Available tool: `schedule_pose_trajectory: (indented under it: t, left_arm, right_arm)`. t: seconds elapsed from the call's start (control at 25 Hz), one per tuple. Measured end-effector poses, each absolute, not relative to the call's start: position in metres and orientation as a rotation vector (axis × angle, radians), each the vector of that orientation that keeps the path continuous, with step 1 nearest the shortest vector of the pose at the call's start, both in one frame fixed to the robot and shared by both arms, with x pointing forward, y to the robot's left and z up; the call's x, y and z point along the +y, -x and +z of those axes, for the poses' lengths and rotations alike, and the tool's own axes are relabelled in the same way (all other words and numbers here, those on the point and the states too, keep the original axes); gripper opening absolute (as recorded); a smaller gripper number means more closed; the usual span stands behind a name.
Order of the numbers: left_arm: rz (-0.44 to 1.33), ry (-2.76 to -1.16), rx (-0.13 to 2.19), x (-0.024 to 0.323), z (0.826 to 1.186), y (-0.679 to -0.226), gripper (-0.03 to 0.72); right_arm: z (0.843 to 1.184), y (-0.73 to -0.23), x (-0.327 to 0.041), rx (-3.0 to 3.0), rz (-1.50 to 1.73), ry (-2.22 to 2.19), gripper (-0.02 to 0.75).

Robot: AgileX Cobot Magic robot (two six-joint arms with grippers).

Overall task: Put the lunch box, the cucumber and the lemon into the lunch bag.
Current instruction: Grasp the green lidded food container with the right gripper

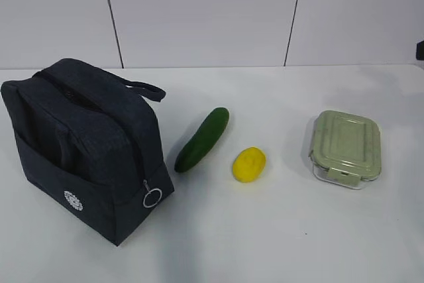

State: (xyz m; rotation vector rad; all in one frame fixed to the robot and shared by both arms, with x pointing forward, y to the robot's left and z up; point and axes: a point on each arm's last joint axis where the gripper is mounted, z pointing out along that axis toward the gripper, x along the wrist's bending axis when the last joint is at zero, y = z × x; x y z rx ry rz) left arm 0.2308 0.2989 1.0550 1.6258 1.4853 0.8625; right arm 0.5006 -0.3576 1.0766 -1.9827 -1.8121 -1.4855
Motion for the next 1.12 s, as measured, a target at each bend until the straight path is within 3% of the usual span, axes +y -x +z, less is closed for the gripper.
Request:
schedule_pose_trajectory:
  t: [0.28, 0.56, 0.88, 1.12]
  left_arm:
    - [0.863, -1.626, 1.485, 0.299, 1.055, -0.231, 0.241]
    - [0.863, -1.626, 1.485, 0.299, 1.055, -0.231, 0.241]
    - [0.863, -1.626, 1.485, 0.299, 1.055, -0.231, 0.241]
    - [0.863, -1.626, 1.485, 0.299, 1.055, -0.231, 0.241]
  right_arm:
    - [1.024, -0.482, -0.35, -1.786, -1.568, 1.868, 0.538]
    - [0.99, -0.496, -0.359, -1.71, -1.543, 1.868, 0.538]
    - [0.958, -0.492, -0.41, -1.485, -1.56, 2.067, 0.538]
    - [0.938, -0.496, -0.425, -1.465, -1.514, 2.08, 0.538]
